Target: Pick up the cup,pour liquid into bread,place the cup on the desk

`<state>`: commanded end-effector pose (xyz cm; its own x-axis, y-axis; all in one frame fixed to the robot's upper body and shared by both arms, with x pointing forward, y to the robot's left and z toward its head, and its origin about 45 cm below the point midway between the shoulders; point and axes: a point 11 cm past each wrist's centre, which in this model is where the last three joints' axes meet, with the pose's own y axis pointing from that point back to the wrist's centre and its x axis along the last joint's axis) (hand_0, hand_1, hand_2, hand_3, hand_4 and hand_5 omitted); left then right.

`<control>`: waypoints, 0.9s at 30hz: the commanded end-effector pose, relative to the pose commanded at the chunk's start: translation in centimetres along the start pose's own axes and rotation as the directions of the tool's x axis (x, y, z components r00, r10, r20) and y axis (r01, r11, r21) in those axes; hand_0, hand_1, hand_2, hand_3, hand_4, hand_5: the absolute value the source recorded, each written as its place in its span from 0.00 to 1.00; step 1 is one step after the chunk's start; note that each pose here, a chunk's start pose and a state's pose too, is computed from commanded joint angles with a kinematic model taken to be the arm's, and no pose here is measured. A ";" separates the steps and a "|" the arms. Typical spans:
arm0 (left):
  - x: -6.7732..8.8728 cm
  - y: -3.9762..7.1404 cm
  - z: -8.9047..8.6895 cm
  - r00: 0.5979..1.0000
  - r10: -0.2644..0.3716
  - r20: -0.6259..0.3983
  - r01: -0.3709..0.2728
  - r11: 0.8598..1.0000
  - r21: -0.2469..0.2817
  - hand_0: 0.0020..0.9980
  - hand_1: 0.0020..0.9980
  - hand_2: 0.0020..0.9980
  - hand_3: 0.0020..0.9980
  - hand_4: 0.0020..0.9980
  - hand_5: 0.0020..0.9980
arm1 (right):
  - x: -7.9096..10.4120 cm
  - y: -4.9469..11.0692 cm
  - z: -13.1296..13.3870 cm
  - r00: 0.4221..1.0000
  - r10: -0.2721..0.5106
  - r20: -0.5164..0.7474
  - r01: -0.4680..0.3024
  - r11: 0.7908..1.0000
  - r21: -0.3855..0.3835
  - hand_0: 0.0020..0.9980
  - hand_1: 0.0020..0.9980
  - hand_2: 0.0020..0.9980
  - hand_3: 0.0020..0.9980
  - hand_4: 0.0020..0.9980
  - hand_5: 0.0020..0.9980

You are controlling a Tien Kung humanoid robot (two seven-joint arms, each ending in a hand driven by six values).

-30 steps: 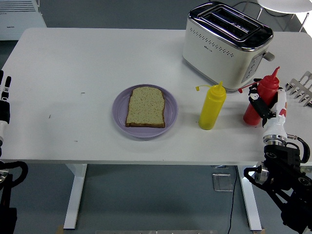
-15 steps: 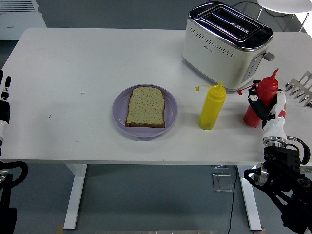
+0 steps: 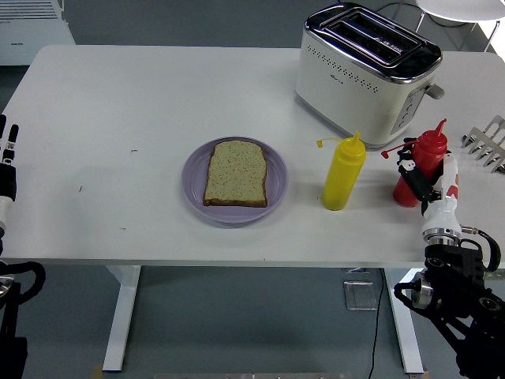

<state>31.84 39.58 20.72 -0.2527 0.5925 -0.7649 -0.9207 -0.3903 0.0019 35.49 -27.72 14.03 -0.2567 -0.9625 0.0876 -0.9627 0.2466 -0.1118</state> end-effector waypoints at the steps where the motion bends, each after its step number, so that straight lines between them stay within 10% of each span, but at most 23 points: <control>1: 0.0 0.0 0.0 1.000 0.000 0.000 0.000 1.000 0.001 0.81 0.74 0.73 0.72 0.49 1.00 | 0.0 0.1 0.1 1.000 -0.001 -0.003 0.001 1.000 0.000 0.37 0.40 0.46 0.52 0.58 0.16; 11: 0.0 0.0 0.0 1.000 0.000 0.001 0.000 1.000 0.001 0.81 0.74 0.73 0.72 0.49 1.00 | 0.4 0.5 0.1 1.000 -0.008 -0.028 0.009 1.000 0.015 0.48 0.48 0.52 0.64 0.65 0.18; 12: 0.0 0.0 0.0 1.000 0.000 0.001 0.000 1.000 0.001 0.81 0.74 0.73 0.72 0.49 1.00 | 0.4 0.5 0.1 1.000 -0.009 -0.029 0.010 1.000 0.016 0.66 0.61 0.65 0.77 0.70 0.20; 17: -0.1 0.0 0.0 1.000 -0.001 0.000 0.001 1.000 -0.002 0.81 0.74 0.73 0.72 0.49 1.00 | 0.5 0.5 -0.1 0.999 -0.016 -0.052 0.018 0.999 0.035 0.66 0.61 0.65 0.77 0.70 0.20; 18: -0.1 0.0 0.1 1.000 -0.001 0.000 0.001 1.000 -0.003 0.81 0.74 0.73 0.72 0.49 1.00 | 0.5 0.5 -0.1 0.998 -0.018 -0.058 0.020 0.999 0.039 0.84 0.74 0.83 0.89 0.75 0.24; 27: -0.1 -0.1 0.2 1.000 -0.002 0.000 0.002 1.000 -0.006 0.81 0.74 0.73 0.72 0.49 1.00 | 0.6 0.8 -0.2 0.994 -0.041 -0.101 0.047 0.997 0.066 0.91 0.80 0.92 0.94 0.78 0.24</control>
<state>31.89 39.67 20.92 -0.2507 0.5931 -0.7651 -0.9194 -0.3933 -0.0037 34.60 -28.05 14.16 -0.2249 -0.9553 0.1920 -0.9660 0.1928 -0.1722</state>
